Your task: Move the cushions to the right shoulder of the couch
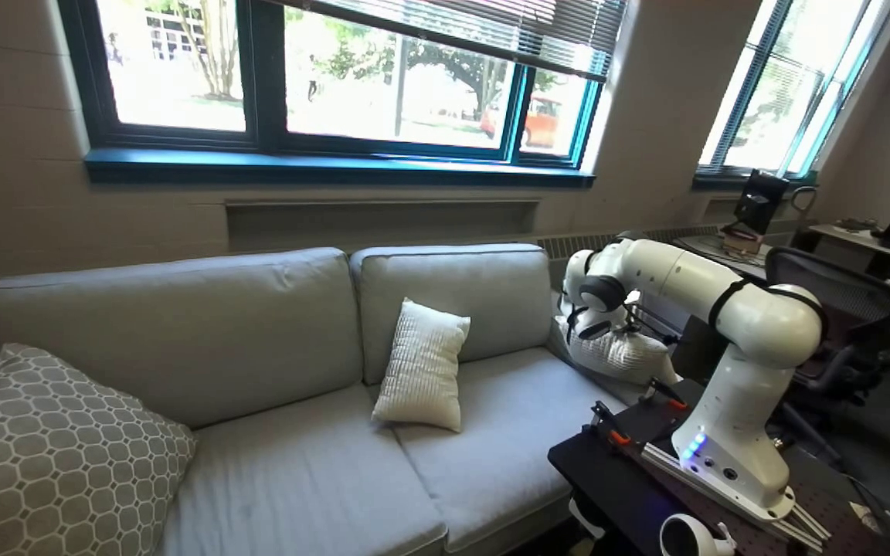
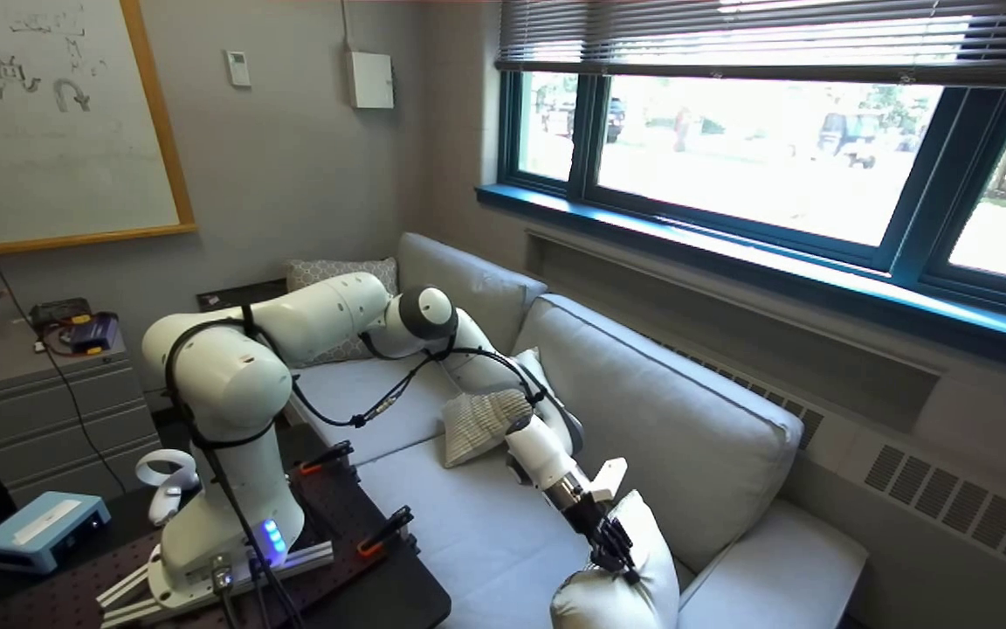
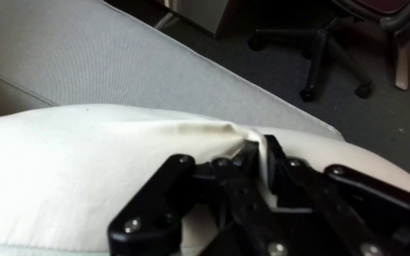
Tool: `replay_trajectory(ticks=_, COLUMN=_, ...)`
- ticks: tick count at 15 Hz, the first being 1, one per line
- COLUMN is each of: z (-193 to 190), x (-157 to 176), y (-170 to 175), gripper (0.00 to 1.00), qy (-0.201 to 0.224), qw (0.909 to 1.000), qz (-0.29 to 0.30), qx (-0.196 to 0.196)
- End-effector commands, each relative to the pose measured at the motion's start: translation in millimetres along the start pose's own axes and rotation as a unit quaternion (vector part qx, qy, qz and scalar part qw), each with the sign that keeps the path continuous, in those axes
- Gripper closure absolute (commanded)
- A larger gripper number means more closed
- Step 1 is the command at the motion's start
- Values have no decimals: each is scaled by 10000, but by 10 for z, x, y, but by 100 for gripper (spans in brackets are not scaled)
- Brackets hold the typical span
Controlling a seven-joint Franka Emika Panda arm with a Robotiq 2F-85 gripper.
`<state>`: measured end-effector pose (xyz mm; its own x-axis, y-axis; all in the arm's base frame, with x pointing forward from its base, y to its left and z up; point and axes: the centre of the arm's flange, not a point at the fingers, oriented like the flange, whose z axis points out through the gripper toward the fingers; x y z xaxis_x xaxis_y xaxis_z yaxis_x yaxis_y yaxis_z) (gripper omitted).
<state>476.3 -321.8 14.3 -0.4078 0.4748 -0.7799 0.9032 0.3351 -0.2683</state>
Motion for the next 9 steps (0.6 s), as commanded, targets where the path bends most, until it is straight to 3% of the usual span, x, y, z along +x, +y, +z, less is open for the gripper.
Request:
replay_trajectory(ticks=1, z=175, x=188, y=443, gripper=94, qy=202, qw=9993, qz=210, qx=-229)
replay_trajectory(ticks=4, z=62, x=247, y=616, gripper=94, qy=651, qw=9927, qz=402, qx=-934)
replay_trajectory(ticks=9, z=-175, x=88, y=893, gripper=94, qy=1188, qw=9688, qz=727, qx=-2051)
